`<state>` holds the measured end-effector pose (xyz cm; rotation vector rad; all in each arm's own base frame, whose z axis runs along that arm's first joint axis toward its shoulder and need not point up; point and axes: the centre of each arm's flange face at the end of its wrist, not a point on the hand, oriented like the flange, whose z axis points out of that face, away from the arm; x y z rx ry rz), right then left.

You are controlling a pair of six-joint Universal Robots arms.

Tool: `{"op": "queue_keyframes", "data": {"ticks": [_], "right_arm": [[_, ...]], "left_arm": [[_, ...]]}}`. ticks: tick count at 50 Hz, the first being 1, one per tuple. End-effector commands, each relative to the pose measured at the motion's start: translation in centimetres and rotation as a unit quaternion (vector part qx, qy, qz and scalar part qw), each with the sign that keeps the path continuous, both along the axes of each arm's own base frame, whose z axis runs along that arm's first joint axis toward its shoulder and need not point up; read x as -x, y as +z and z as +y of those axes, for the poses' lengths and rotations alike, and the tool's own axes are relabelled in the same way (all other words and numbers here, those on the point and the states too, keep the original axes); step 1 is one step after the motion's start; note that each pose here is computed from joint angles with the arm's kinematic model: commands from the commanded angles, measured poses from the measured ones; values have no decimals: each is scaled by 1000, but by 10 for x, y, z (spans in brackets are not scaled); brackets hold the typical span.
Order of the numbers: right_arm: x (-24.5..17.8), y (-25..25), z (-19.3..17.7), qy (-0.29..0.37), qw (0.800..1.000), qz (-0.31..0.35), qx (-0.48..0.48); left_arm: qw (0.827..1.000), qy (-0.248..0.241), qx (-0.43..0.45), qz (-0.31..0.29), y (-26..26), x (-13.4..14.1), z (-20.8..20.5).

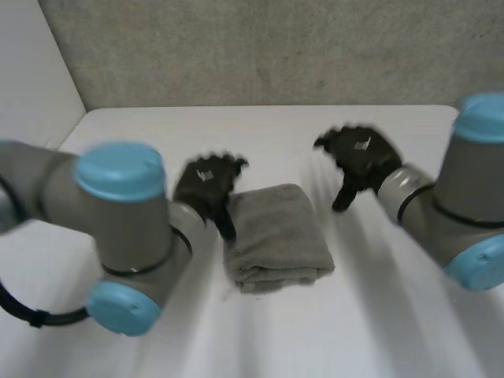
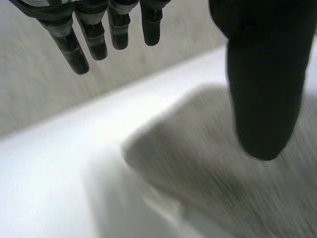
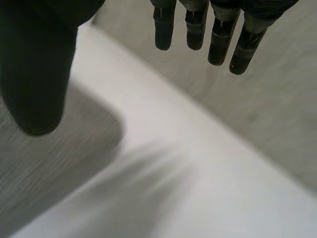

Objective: Fold the towel.

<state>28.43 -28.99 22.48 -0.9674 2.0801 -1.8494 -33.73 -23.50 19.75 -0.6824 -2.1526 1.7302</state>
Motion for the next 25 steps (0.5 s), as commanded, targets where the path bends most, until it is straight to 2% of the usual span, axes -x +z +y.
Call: {"op": "queue_keyframes", "data": {"ticks": [1, 2, 3, 5, 8, 25], "right_arm": [[20, 83, 12, -67, 991, -74, 91], [25, 100, 17, -81, 987, -89, 109], [31, 113, 22, -94, 983, -100, 125], [35, 122, 26, -103, 980, -106, 136], [40, 130, 32, -118, 976, -111, 146], [43, 130, 49, -114, 977, -108, 145]], "left_arm": [[989, 71, 106, 72, 114, -51, -7], [985, 90, 120, 79, 132, -64, -4], [985, 91, 120, 79, 132, -64, -4], [980, 119, 136, 86, 155, -85, 5], [978, 127, 139, 86, 165, -96, 15], [981, 129, 124, 82, 159, -103, 26]]}}
